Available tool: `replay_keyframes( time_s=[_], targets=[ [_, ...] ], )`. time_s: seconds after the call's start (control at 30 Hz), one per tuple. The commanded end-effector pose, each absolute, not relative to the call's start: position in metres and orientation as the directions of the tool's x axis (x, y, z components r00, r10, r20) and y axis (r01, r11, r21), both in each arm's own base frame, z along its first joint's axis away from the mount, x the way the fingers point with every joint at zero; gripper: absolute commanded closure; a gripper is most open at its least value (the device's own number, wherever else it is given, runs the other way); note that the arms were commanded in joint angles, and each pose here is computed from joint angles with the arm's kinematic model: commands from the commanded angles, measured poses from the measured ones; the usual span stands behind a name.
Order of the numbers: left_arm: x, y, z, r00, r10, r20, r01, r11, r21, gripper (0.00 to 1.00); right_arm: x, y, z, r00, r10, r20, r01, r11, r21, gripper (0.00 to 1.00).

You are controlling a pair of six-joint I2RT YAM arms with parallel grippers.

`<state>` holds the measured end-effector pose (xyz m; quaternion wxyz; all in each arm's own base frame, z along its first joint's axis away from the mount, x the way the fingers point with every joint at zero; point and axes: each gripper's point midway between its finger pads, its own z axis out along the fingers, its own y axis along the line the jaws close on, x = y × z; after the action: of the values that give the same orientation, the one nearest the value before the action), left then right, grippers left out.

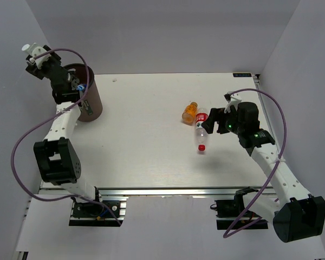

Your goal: Put the plastic bottles in the bin

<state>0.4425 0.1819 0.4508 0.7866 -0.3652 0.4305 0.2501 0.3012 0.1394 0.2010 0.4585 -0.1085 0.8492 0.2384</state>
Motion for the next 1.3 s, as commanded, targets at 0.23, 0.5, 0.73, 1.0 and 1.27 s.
replay_keyframes(
  time_s=[0.23,0.5,0.73,1.0,1.27],
  targets=[
    [0.459,0.199,0.461,0.576,0.205,-0.792,-0.749,0.520,-0.410,0.62,0.313,0.137,0.224,-0.461,0.000,-0.887,-0.444,0.866,0.230,0.11],
    [0.482,0.198,0.444,0.562,0.183,-0.807,-0.741,0.545,-0.393,0.58,0.318,0.137,0.218,-0.470,-0.020,-0.882,-0.449,0.866,0.220,0.11],
    [0.475,0.199,0.390,0.540,0.159,-0.827,-0.753,0.529,-0.391,0.56,0.320,0.137,0.209,-0.493,-0.029,-0.869,-0.441,0.870,0.222,0.11],
    [0.473,0.195,0.334,0.462,0.126,-0.878,-0.779,0.531,-0.333,0.51,0.322,0.137,0.209,-0.492,-0.028,-0.870,-0.440,0.871,0.221,0.11],
    [0.476,0.192,0.298,0.363,0.090,-0.928,-0.801,0.539,-0.261,0.19,0.323,0.138,0.202,-0.509,-0.026,-0.860,-0.434,0.871,0.230,0.11]
  ],
)
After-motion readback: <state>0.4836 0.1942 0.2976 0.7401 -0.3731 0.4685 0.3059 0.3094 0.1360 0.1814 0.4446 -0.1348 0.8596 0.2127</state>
